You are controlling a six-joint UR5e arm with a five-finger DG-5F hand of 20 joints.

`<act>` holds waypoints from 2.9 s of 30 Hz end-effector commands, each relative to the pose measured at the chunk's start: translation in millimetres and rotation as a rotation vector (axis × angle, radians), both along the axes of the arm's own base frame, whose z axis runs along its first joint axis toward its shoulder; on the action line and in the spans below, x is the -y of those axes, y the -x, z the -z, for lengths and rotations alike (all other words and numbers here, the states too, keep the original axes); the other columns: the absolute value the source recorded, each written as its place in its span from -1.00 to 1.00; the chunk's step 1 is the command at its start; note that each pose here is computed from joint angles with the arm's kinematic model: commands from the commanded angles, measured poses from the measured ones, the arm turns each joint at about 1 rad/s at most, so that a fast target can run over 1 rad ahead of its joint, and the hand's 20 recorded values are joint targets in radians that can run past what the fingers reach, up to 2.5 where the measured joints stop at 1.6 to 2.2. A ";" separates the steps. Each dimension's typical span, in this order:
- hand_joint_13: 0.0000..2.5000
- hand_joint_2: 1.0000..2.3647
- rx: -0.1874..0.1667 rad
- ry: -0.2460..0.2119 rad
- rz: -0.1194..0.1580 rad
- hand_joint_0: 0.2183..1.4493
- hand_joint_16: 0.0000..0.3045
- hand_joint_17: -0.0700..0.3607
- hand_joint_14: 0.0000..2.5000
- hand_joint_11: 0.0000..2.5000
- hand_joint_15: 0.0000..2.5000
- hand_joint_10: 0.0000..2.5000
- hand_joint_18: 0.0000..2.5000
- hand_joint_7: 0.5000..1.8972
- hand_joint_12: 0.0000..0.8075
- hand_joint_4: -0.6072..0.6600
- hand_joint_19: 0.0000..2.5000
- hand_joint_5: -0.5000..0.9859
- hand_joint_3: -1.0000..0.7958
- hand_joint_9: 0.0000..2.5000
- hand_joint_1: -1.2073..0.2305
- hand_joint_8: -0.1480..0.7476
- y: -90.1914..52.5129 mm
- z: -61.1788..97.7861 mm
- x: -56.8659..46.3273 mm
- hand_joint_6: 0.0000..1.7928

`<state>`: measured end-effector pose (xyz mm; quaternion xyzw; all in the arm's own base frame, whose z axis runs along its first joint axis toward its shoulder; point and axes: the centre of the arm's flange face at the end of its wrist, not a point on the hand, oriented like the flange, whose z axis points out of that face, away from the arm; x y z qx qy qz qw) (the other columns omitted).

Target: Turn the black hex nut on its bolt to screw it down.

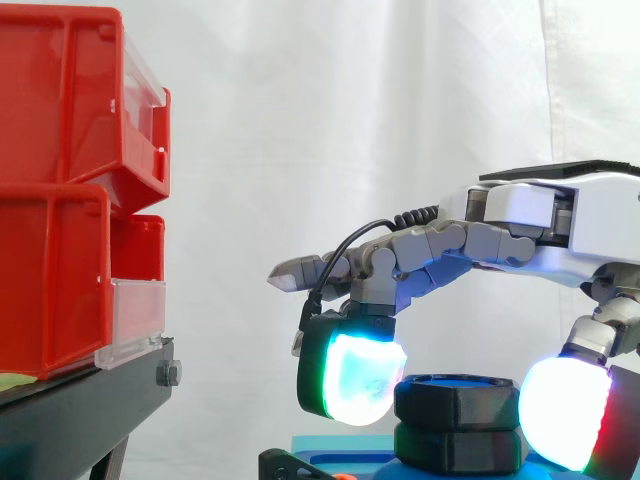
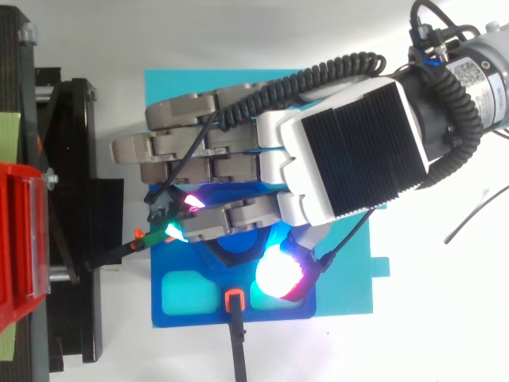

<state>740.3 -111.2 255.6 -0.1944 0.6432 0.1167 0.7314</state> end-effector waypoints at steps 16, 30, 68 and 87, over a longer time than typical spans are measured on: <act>-0.89 -1.00 0.005 0.001 0.005 -0.80 -0.56 0.02 -1.00 -1.00 -1.00 -1.00 -0.82 -0.11 0.06 0.38 -0.79 -0.51 -0.44 -0.63 -0.13 0.01 1.7 -0.5 10.3 -0.44; -0.90 -1.00 0.008 0.002 0.008 -0.62 -0.64 -0.10 -1.00 -1.00 -1.00 -1.00 -0.86 0.00 -0.06 0.27 -0.77 -0.49 -0.44 -0.63 -0.18 -0.08 1.9 -0.8 12.5 -0.44; -0.96 -1.00 0.040 -0.009 -0.060 -0.81 -0.57 0.00 -1.00 -1.00 -1.00 -1.00 -0.93 -0.20 0.06 0.37 -0.77 -0.53 -0.44 -0.70 0.20 -0.01 -10.0 -19.3 -19.2 -0.44; -0.89 -1.00 -0.002 -0.007 -0.061 -0.66 -0.64 -0.10 -1.00 -1.00 -1.00 -1.00 -0.87 -0.18 -0.05 0.28 -0.78 -0.50 -0.44 -0.61 0.26 -0.06 -1.8 -0.2 -24.5 -0.44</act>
